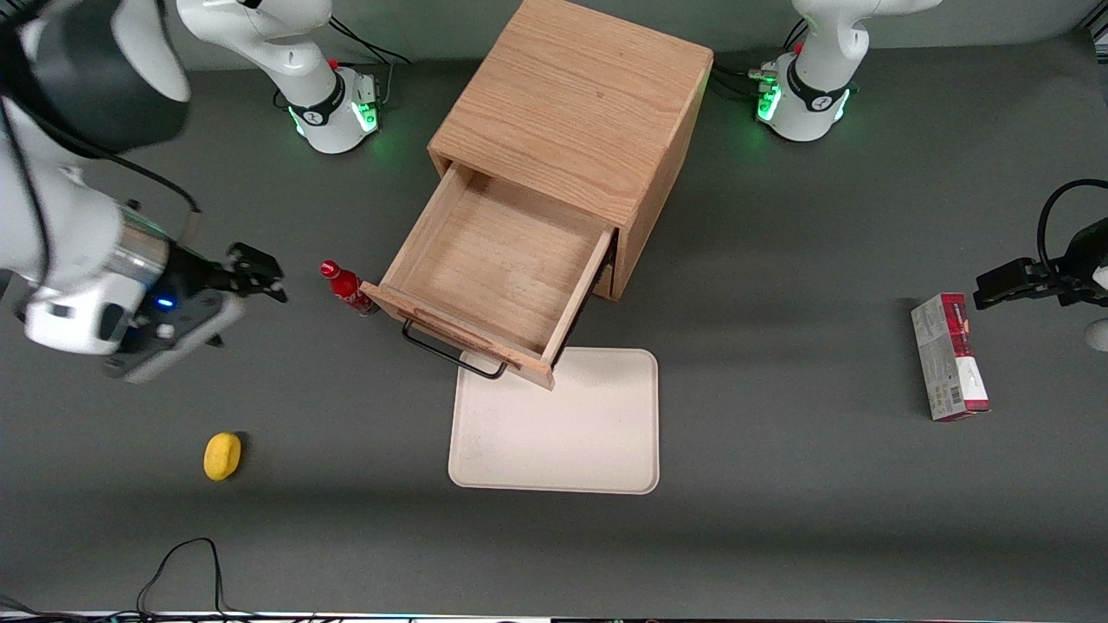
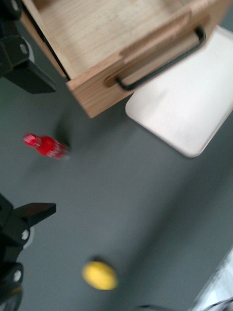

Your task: Open upper drawer

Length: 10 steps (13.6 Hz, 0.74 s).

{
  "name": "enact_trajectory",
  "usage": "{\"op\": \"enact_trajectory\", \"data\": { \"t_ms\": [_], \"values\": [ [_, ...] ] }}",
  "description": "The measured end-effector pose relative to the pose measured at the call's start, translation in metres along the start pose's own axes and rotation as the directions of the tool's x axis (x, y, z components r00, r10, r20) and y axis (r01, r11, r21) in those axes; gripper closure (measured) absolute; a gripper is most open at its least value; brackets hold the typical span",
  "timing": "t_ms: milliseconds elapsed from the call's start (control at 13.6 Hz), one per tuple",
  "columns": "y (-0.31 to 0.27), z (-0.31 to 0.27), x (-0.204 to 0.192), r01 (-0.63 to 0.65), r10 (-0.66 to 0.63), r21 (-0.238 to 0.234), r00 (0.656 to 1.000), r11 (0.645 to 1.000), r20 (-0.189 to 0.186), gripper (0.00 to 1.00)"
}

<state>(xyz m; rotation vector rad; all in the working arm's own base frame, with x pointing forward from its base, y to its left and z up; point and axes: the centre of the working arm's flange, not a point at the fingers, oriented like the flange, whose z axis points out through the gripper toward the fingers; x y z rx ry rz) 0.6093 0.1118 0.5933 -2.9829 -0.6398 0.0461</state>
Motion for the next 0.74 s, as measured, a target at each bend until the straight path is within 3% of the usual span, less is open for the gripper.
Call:
{"op": "enact_trajectory", "data": {
  "t_ms": [147, 294, 515, 735],
  "values": [
    [0.010, -0.002, -0.051, -0.225, 0.225, -0.004, 0.974, 0.974, 0.033, 0.00],
    [0.004, -0.003, -0.100, -0.356, 0.356, -0.026, 0.933, 0.934, 0.048, 0.00],
    [0.003, -0.014, -0.159, -0.418, 0.419, -0.054, 0.908, 0.907, 0.022, 0.00],
    [0.010, -0.015, -0.164, -0.432, 0.432, -0.053, 0.902, 0.900, -0.001, 0.00]
  ]
}}
